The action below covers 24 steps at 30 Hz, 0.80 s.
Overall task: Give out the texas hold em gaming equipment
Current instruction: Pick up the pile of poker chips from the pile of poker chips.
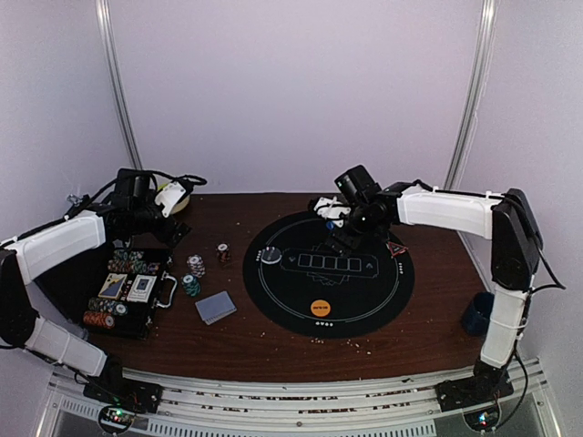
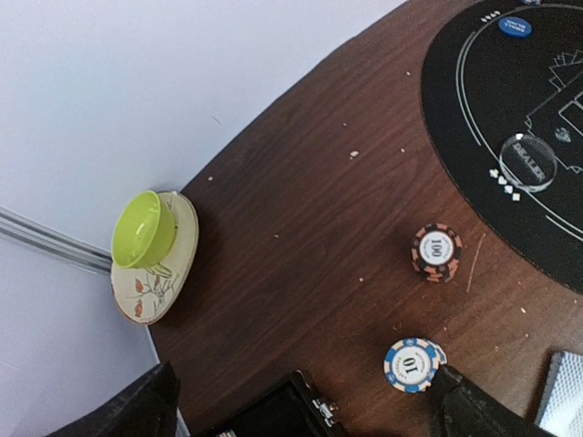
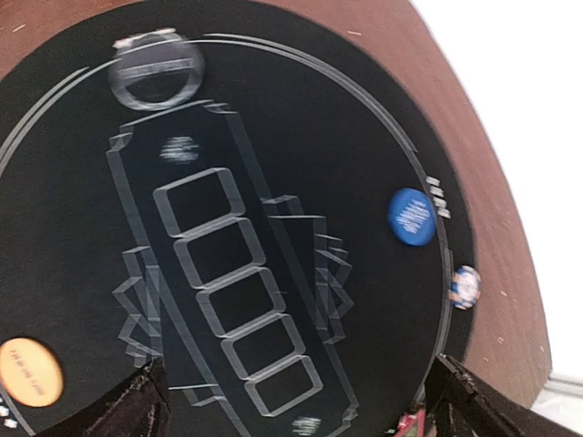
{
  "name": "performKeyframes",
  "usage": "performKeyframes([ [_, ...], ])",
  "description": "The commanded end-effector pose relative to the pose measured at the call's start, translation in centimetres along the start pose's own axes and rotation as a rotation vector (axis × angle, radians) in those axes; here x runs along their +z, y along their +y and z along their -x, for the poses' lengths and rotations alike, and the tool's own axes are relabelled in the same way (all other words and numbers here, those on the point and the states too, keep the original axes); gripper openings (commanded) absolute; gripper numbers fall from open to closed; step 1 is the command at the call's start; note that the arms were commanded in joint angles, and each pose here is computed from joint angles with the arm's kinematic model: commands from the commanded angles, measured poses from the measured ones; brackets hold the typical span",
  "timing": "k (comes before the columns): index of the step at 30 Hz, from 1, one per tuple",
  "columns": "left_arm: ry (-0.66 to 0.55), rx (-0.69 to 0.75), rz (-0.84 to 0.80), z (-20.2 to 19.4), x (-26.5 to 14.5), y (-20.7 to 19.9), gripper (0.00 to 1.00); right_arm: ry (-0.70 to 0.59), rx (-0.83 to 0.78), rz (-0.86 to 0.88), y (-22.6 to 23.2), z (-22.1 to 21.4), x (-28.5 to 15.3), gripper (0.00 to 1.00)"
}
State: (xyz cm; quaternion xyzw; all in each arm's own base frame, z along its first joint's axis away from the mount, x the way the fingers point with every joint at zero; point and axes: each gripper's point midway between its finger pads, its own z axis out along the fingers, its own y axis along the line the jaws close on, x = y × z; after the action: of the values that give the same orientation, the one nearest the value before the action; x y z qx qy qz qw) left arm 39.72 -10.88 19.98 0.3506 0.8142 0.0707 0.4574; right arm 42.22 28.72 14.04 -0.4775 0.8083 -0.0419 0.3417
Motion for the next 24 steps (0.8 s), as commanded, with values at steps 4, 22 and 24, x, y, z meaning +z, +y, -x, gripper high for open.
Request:
performKeyframes([
  [4, 0.095, 0.018, -0.214, -3.0, 0.3, -4.3, 0.98, -0.006, -0.088, 0.042, 4.4, 0.9, -0.2, 1.0],
  [22, 0.244, -0.012, -0.341, -6.2, 0.6, -6.8, 0.98, 0.033, -0.109, -0.06, 3.7, -0.3, 0.6, 1.0],
  [24, 0.252, -0.025, -0.331, -5.7, 1.8, -6.4, 0.98, 0.032, -0.109, -0.064, 3.7, -0.2, 0.7, 1.0],
])
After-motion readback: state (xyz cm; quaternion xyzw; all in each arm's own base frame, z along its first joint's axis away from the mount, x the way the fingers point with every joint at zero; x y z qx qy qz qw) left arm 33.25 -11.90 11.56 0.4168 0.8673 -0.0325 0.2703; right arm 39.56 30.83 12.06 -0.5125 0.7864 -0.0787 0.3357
